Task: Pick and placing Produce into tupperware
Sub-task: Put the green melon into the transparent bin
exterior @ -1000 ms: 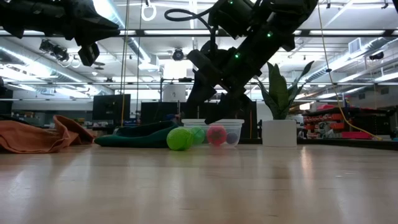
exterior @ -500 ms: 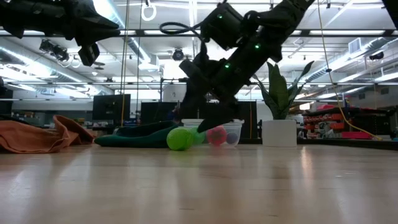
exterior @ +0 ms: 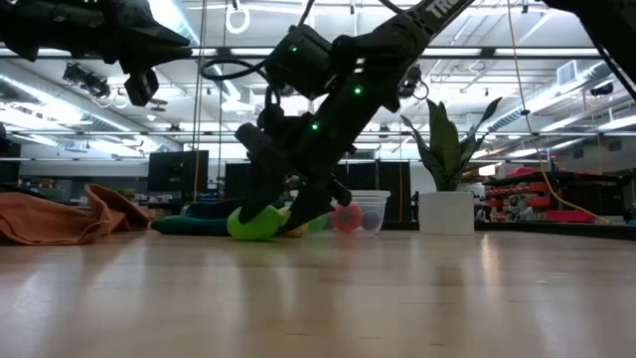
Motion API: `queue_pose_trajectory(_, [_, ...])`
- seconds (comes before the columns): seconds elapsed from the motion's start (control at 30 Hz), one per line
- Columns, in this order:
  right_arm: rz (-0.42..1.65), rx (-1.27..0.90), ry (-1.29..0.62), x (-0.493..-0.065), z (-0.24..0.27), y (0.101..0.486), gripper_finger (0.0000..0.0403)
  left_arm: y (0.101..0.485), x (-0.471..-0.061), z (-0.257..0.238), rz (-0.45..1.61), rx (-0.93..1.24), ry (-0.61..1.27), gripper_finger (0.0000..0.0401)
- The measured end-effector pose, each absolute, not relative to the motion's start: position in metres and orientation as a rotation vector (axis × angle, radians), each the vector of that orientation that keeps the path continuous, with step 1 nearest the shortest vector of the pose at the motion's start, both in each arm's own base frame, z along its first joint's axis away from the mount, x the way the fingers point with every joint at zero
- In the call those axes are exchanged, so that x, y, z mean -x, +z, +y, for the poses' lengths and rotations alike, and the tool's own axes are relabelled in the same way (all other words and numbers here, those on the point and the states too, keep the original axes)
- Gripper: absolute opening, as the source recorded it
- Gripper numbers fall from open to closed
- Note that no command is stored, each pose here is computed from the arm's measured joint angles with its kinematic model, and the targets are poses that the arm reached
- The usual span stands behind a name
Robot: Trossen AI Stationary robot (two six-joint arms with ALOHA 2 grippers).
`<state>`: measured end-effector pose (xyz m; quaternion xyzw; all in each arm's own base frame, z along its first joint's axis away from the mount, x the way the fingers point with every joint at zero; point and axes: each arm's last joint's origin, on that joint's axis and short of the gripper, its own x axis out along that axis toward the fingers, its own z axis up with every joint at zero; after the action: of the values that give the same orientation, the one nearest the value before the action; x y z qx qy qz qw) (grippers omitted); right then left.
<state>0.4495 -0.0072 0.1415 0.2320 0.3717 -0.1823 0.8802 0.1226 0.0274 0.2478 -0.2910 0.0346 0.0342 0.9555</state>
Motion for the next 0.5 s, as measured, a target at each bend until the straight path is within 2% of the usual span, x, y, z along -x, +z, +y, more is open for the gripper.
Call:
queue_pose_trajectory(0.23, [0.791,-0.473,-0.380,-0.4534,-0.0060,0.1353,0.0276,0.2478,-0.1225,0.0273,0.070,0.594,0.069,0.0066])
queue_pose_trajectory(0.5, [0.790,-0.449,-0.370,-0.4536,-0.0061,0.1361,0.0213,0.2476,-0.1226,0.0273,0.073,0.593,0.068,0.0058])
